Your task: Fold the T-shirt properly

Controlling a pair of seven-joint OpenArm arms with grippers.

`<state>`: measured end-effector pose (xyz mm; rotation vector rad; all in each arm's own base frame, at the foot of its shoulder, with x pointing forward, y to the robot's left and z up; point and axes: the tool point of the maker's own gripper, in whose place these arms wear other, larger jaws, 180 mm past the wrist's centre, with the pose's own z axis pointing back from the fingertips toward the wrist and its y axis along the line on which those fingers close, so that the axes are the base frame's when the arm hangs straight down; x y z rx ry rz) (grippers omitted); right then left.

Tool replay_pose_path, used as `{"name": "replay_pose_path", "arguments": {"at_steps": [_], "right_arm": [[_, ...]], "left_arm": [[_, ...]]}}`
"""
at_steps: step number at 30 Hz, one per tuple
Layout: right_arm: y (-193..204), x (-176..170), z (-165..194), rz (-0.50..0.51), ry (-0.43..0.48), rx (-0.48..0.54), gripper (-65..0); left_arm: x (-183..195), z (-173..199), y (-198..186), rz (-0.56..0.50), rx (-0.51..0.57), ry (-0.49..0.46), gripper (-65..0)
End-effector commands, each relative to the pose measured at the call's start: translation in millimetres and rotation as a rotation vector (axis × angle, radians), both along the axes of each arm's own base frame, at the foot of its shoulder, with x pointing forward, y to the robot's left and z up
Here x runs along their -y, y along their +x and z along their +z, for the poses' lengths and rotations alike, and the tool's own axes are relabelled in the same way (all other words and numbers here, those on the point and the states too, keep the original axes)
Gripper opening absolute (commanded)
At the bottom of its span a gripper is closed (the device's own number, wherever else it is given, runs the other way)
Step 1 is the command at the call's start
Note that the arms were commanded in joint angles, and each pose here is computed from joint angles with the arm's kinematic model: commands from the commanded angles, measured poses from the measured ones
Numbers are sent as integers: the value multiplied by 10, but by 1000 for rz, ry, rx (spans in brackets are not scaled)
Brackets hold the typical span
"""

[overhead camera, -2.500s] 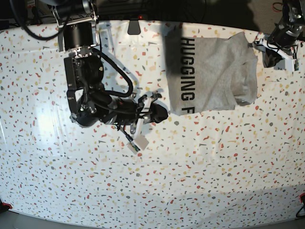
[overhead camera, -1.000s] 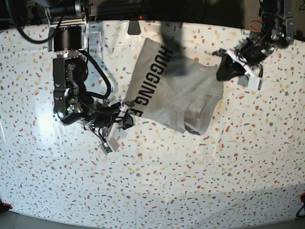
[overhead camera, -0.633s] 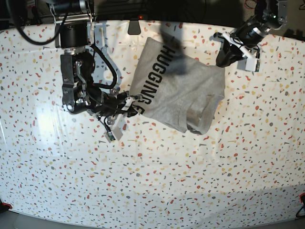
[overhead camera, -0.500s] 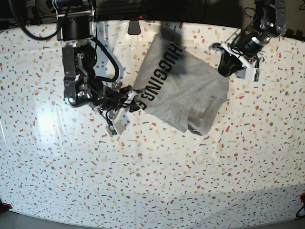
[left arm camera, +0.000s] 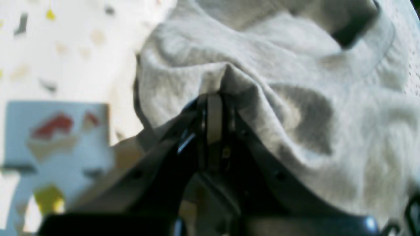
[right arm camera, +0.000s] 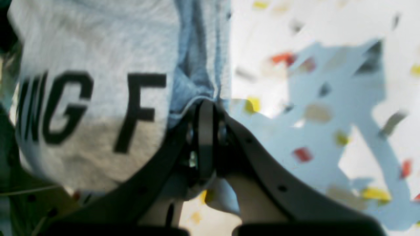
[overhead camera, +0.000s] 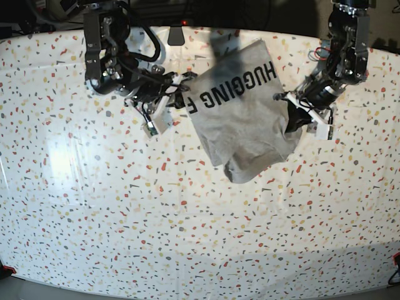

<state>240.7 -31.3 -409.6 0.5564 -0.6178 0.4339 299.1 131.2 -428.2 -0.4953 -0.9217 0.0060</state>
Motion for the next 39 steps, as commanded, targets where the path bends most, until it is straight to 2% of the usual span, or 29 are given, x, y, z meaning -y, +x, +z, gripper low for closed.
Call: {"name": "replay_pose_path", "arguments": {"at_steps": [1,6,8,11,16,19,23,30,35,39], "right_arm": [[17,-27,94,-1,25,32,-650],[-225,-77,5,-7,58,-12,-650],[-332,-152,-11,1,88,-33,-650],[-478,-324,-15,40,124,-56,-650],[-676,-610,-12,134,145,-78,-650],[-684,-625,-6,140,146,-78,-650],[-594,-463,55,101,120,-53,-650],[-214,171,451,-64,33,99,-650],[-194,544,562,-134,-32,91,-650],[-323,734,655,-183,-40,81,-650]], "left_arm": [[-77,27,79,11,11,23,-650],[-87,154,292,15,52,22,-650],[-37,227,342,-15,79,12,-650],[73,323,384,-75,115,-4,-650],[77,348,411,-78,123,-2,-650],[53,353,406,-77,121,-1,-650],[-10,512,411,-90,159,19,-650],[-286,828,328,-38,221,66,-650],[-504,887,-1,20,193,51,-650],[-666,890,-371,47,158,96,-650]]}}
